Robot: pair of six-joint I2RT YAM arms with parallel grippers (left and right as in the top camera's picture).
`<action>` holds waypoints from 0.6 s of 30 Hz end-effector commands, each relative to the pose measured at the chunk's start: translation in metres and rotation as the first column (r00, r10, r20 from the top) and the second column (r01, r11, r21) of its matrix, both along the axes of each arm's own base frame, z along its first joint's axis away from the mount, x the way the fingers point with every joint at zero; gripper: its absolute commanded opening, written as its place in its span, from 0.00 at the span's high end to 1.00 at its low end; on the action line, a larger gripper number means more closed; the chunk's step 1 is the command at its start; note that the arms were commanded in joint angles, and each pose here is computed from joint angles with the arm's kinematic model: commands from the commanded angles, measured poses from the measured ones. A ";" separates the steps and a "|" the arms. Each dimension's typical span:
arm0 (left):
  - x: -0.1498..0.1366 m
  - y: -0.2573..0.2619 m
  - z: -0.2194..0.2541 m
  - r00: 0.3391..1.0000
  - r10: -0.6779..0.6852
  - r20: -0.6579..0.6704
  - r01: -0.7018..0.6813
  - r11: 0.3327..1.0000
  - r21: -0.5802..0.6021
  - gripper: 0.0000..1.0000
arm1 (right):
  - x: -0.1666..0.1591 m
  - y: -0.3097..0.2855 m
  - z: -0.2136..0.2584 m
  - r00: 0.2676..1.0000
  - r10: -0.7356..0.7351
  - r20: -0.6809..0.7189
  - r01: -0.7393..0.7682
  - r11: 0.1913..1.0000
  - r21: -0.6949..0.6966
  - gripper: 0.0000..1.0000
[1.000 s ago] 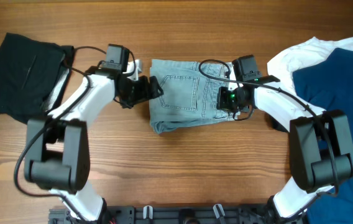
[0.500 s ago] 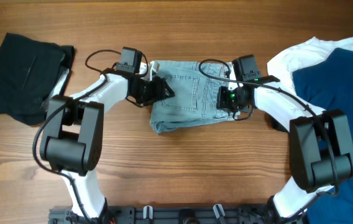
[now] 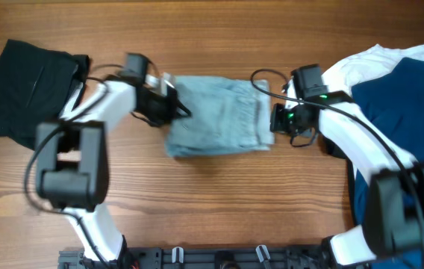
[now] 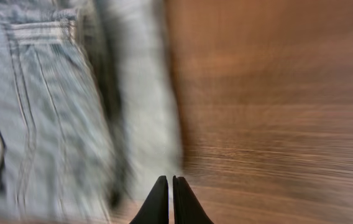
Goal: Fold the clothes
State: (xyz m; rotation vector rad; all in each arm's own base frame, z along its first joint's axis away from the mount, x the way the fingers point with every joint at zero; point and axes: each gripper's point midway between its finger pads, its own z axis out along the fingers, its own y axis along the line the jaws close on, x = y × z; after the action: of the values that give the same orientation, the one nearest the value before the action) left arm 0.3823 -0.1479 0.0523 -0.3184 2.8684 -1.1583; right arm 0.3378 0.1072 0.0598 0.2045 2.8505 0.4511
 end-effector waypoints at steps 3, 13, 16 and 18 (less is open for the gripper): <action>0.083 0.123 0.160 0.843 0.236 0.484 -0.251 0.967 -0.034 0.96 | 0.009 -0.003 0.052 0.987 -0.036 0.159 0.033 0.999 0.020 0.96; 0.099 0.301 0.157 0.641 0.478 0.600 -0.613 0.790 0.025 0.96 | 0.004 0.001 0.052 0.990 -0.041 0.134 0.035 0.998 0.045 0.95; 0.079 0.343 0.128 0.638 0.558 0.530 -0.694 0.715 0.082 0.96 | 0.003 0.000 0.051 0.991 -0.041 0.127 0.035 0.998 0.044 0.96; 0.064 0.361 0.114 0.651 0.569 0.502 -0.708 0.693 0.133 0.96 | 0.002 0.000 0.051 0.991 -0.041 0.124 0.036 0.998 0.043 0.96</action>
State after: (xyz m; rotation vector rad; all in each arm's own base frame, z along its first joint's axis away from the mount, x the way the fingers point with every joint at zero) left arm 0.4650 0.1785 0.1854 -0.7875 2.1443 -0.6079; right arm 0.3404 0.1065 0.1100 0.2106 2.7079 0.4888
